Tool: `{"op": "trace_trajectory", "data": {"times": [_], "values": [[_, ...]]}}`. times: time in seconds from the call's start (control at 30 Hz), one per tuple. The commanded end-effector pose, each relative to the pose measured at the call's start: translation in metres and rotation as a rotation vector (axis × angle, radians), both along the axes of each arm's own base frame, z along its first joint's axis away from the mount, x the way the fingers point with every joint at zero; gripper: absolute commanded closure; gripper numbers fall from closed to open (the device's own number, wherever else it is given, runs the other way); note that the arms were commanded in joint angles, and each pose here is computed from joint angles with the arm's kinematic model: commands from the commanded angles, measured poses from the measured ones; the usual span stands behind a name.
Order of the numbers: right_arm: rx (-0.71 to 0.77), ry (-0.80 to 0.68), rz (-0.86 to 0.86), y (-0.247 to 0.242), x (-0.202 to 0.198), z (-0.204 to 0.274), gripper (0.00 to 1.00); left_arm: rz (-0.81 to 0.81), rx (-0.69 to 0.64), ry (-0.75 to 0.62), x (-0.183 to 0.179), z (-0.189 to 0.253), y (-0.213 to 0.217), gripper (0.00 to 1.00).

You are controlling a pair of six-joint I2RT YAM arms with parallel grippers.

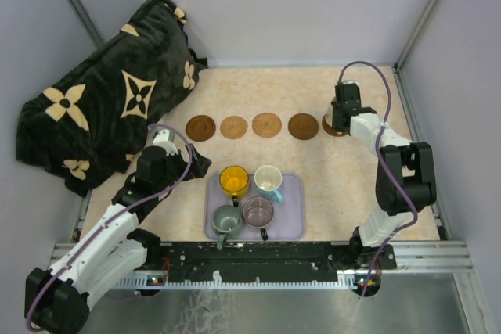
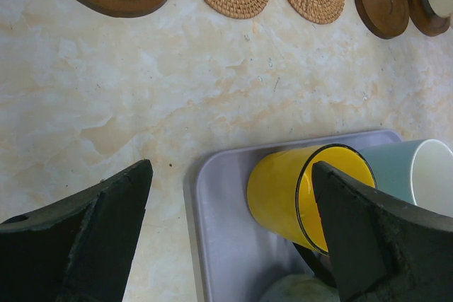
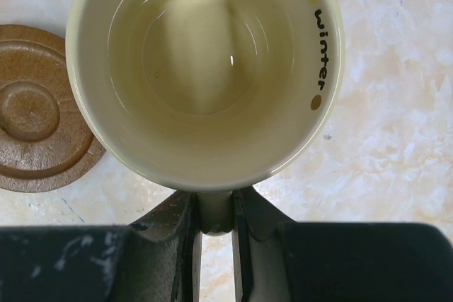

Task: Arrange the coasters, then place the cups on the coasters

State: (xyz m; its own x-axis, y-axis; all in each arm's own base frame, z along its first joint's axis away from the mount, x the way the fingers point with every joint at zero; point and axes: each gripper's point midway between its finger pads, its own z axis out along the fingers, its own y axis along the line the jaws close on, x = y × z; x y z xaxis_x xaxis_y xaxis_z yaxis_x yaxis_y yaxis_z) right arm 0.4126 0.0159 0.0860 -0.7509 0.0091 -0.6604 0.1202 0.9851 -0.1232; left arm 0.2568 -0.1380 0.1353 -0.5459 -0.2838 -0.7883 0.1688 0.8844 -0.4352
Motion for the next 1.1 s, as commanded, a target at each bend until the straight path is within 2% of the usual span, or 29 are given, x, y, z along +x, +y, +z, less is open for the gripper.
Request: {"op": "trace_trajectory", "data": {"times": [0.0, 0.37, 1.07], "values": [[0.024, -0.143, 0.001, 0.007, 0.026, 0.029, 1.00, -0.009, -0.002, -0.013, 0.000, 0.001, -0.002, 0.00], [0.001, -0.103, -0.010, 0.004, 0.027, 0.008, 1.00, -0.009, 0.000, -0.011, 0.000, 0.000, -0.002, 0.00], [-0.008, -0.133, -0.048, -0.003, 0.031, 0.013, 1.00, -0.013, 0.004, -0.004, -0.002, -0.004, -0.002, 0.00]]}}
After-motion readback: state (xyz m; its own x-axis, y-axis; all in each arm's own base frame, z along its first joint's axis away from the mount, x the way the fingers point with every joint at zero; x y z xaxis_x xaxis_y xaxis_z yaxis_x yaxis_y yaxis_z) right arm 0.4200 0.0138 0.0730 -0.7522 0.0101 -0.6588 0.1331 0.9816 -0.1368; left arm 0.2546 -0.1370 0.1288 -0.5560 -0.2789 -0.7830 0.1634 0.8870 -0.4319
